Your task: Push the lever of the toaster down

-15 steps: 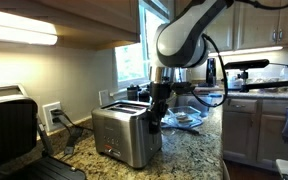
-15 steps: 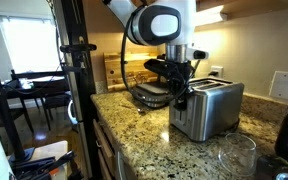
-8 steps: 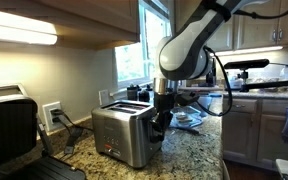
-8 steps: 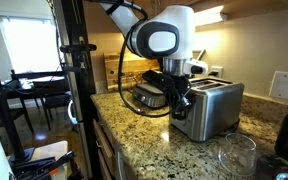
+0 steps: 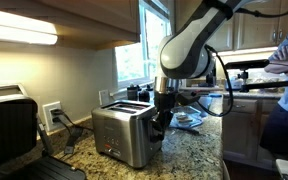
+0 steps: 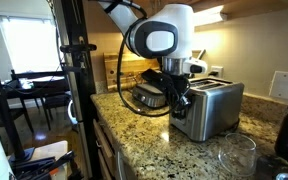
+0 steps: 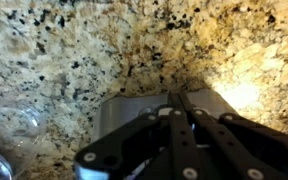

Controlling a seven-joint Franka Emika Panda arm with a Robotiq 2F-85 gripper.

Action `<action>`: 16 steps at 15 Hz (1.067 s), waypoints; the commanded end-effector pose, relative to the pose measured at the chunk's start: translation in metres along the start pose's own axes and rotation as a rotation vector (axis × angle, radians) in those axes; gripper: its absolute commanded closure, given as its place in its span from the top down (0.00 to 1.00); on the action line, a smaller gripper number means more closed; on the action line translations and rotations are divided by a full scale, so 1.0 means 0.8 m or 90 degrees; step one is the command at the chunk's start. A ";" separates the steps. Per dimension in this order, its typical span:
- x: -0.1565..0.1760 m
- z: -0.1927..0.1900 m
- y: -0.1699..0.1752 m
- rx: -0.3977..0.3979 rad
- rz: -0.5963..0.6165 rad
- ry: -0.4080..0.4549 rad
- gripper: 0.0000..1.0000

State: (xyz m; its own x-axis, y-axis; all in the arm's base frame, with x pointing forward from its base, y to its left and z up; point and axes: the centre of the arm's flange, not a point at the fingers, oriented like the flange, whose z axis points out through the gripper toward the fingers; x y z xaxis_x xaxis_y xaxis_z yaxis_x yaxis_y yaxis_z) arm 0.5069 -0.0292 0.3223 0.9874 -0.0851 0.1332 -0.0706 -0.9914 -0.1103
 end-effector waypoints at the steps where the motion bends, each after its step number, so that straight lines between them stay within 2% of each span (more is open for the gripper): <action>1: -0.009 -0.049 -0.012 0.012 -0.006 -0.026 0.01; 6: -0.021 -0.120 -0.029 0.022 0.006 -0.076 0.03; 7: -0.023 -0.131 -0.030 0.019 0.003 -0.086 0.27; 8: -0.026 -0.141 -0.032 0.022 0.004 -0.097 0.28; 15: -0.033 -0.170 -0.038 0.027 0.023 -0.125 0.71; 16: -0.023 -0.154 -0.037 0.035 0.005 -0.115 0.53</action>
State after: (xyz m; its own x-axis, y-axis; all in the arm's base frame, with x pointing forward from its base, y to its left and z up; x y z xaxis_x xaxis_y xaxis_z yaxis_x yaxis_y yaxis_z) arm 0.4732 -0.0109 0.4442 0.9965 -0.0694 -0.0465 -0.0762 -0.9835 -0.1643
